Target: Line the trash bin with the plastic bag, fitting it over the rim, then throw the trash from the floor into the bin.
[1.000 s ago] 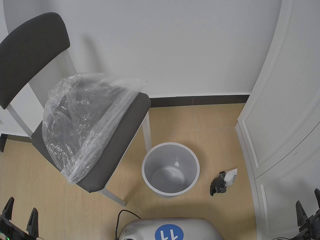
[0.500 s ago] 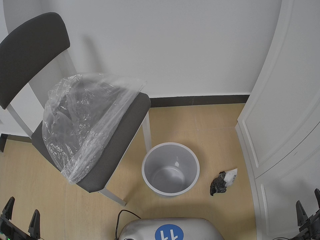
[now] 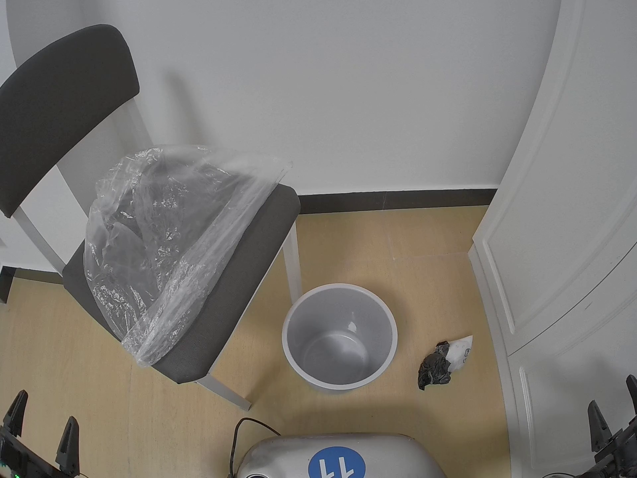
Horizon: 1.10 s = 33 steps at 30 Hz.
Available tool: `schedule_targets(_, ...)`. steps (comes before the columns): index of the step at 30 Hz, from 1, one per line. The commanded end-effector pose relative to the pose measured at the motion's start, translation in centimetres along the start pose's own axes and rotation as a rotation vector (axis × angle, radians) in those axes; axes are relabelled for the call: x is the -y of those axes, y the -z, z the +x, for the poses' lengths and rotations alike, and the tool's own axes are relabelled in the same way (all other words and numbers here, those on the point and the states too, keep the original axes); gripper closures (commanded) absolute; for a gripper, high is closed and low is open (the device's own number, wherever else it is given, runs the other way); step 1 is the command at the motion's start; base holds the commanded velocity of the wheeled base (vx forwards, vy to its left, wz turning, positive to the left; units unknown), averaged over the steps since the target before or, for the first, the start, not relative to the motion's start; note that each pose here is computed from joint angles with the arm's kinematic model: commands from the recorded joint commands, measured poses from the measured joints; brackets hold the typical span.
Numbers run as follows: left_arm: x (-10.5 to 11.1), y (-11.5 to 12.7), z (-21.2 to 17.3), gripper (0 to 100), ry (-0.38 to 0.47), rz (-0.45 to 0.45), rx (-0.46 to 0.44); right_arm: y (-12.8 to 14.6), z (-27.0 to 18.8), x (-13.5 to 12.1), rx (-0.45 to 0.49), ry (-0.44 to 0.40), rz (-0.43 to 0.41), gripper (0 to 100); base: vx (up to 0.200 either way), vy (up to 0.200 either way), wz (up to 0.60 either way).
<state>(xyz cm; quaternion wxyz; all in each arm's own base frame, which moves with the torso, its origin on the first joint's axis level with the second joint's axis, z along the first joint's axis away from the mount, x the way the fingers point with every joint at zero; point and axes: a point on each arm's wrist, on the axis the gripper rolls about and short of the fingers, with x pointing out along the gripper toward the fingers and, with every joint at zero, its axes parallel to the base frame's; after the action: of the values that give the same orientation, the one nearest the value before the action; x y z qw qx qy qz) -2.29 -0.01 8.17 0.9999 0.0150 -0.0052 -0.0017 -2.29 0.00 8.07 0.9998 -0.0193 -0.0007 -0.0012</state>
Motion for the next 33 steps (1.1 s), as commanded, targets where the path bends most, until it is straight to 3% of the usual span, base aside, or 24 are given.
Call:
schedule_targets(1,0.0,0.5,0.0,0,-0.001,-0.002,0.0,0.5,0.0,0.0,0.003,-0.001,0.008,0,0.0,0.0,0.0)
schedule_targets(2,0.0,0.5,0.0,0,-0.001,-0.004,0.0,0.4,0.0,0.0,0.005,-0.001,0.011,0,0.0,0.0,0.0)
schedule_targets(4,-0.1,-1.1,-0.2,0,-0.023,-0.065,0.117,0.1,-0.1,0.0,0.023,0.004,0.042,0,0.0,0.0,0.0)
schedule_targets(5,-0.2,-3.0,-0.8,0,-0.027,-0.134,0.249,-1.0,-0.3,0.0,0.089,0.0,0.069,0,0.0,0.0,0.0)
schedule_targets(6,-0.2,-4.0,-1.1,0,-0.012,-0.174,0.321,-2.4,-0.7,0.1,0.161,-0.017,0.105,0,0.0,0.0,0.0)
schedule_targets(7,-0.2,-4.2,-1.2,0,-0.007,-0.185,0.338,-3.8,-1.1,0.1,0.219,-0.028,0.141,0,0.0,0.0,0.0)
schedule_targets(9,-0.2,-3.8,-1.0,0,-0.018,-0.146,0.305,-5.1,-1.5,0.2,0.238,-0.031,0.163,0,0.0,0.0,0.0)
schedule_targets(11,-0.1,-2.8,-0.7,0,-0.028,-0.033,0.224,-5.5,-1.1,0.2,0.199,-0.03,0.12,0,0.0,0.0,0.0)
schedule_targets(14,-0.1,-2.9,-0.6,0,-0.021,-0.006,0.176,-6.0,0.0,0.2,0.136,-0.025,0.1,0,0.0,0.0,0.0)
schedule_targets(20,0.0,-6.9,0.8,0,0.077,0.009,0.112,-10.1,3.3,0.4,0.141,-0.006,0.106,0,0.0,0.0,0.0)
schedule_targets(28,-0.2,-12.9,6.1,0,0.091,-0.019,0.001,-13.2,9.3,0.4,0.089,-0.02,0.103,0,0.0,0.0,0.0)
schedule_targets(32,-0.2,-12.8,9.1,0,0.098,-0.002,-0.104,-14.9,11.4,0.4,0.098,-0.021,0.113,0,0.0,0.0,0.0)
schedule_targets(33,-0.1,-12.4,10.0,0,0.116,0.037,-0.144,-15.3,11.8,0.4,0.105,-0.022,0.123,0,0.0,0.0,0.0)
